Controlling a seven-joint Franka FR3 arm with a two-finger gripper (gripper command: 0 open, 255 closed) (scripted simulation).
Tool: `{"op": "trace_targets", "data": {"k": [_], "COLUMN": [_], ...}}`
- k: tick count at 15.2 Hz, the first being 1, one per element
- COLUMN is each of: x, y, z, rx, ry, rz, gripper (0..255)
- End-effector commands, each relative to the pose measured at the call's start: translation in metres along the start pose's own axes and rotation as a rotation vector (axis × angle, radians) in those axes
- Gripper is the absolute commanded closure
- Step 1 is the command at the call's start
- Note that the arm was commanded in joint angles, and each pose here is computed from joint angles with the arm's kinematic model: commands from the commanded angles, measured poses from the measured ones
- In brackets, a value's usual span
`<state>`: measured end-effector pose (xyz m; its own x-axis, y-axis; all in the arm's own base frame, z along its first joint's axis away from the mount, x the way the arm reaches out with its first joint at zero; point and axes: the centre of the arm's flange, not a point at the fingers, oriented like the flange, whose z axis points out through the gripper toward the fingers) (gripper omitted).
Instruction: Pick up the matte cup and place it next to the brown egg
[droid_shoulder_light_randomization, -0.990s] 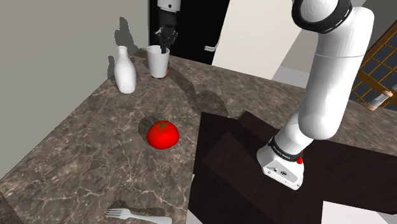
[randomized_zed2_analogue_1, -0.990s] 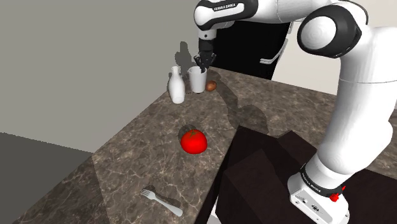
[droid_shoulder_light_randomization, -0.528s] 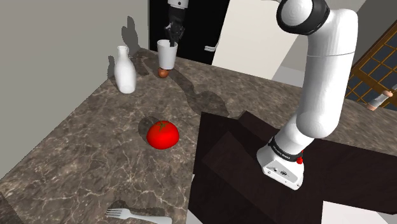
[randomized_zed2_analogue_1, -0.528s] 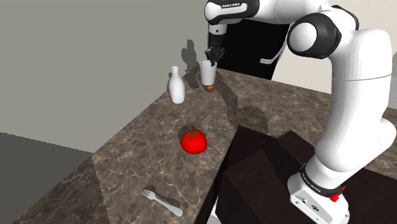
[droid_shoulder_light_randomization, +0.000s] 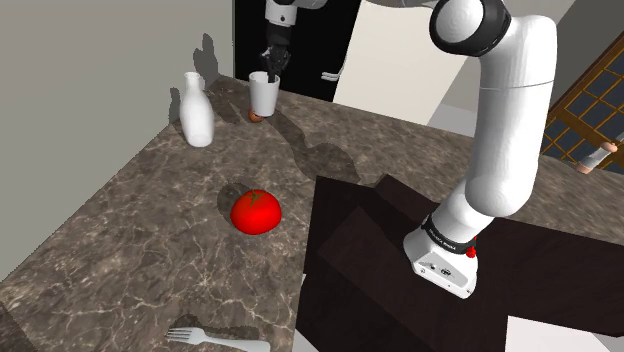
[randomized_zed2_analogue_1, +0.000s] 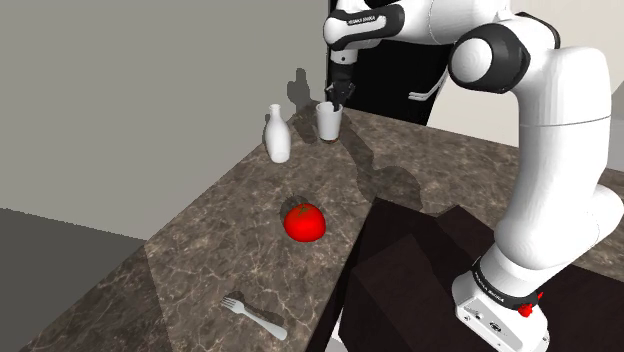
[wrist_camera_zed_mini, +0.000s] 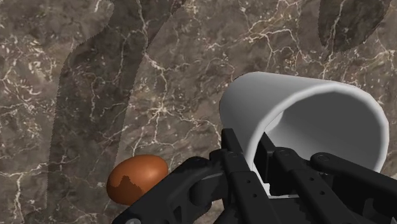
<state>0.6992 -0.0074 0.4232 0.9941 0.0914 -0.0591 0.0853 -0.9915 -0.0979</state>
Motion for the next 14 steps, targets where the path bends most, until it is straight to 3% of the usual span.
{"op": "trace_targets", "data": {"k": [1,14], "x": [0.001,0.005], "y": [0.001,0.008], "z": [0.011,0.079], "rx": [0.000,0.000], "ry": [0.001,0.001], "rz": [0.000,0.000], "gripper": [255,255]}}
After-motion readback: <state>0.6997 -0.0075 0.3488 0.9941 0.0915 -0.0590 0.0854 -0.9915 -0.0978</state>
